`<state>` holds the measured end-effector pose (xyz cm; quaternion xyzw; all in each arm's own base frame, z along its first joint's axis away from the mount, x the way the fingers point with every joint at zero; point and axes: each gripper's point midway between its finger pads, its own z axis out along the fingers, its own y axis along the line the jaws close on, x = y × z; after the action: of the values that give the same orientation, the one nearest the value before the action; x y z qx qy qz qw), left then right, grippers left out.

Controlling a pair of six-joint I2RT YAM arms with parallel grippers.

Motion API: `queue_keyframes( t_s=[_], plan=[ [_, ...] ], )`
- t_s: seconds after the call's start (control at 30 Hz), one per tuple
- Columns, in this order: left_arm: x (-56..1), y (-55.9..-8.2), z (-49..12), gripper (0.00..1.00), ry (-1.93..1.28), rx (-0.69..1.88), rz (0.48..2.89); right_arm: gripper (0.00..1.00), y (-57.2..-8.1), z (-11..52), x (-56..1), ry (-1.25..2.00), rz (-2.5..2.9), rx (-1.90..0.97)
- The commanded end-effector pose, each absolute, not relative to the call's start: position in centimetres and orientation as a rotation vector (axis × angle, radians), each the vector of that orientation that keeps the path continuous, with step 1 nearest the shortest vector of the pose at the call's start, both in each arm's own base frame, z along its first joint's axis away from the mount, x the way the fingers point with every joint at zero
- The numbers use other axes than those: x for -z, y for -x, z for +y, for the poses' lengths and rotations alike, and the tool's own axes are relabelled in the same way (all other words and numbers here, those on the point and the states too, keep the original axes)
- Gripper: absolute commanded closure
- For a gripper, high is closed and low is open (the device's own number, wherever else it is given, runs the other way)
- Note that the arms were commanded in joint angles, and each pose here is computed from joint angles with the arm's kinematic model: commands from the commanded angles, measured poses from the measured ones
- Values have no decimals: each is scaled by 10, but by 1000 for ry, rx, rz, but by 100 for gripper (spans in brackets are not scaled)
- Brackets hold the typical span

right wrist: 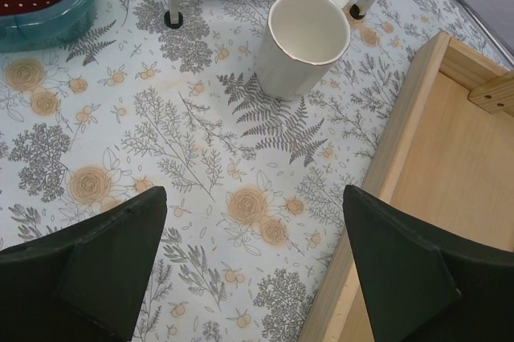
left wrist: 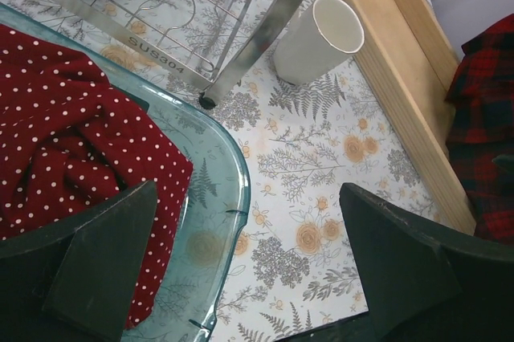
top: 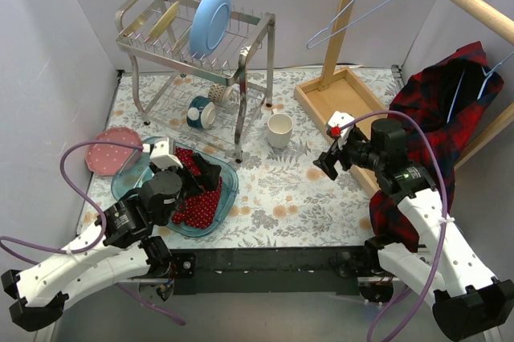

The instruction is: Place the skirt on the hanger

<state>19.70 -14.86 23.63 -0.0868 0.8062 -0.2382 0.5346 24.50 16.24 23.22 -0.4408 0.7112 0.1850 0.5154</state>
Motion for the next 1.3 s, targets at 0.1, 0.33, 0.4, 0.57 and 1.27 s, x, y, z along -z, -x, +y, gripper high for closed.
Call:
queue_keyframes(
  t_s=[0.1,0.33,0.4,0.57,1.27],
  plan=[
    [-239,-198,-125,2,371,491,1930,2,-253,163,-246,1033,1624,-409],
    [-232,-200,-118,2,431,432,1942,1,-250,163,-243,1048,1608,-416],
    [-228,-201,-117,2,446,408,1952,1,-249,163,-242,1050,1606,-417],
    [-216,-205,-114,2,474,323,1980,1,-246,164,-243,1054,1597,-426],
    [-107,-247,-116,17,619,80,2164,1,-242,164,-241,1055,1597,-439]
  ],
)
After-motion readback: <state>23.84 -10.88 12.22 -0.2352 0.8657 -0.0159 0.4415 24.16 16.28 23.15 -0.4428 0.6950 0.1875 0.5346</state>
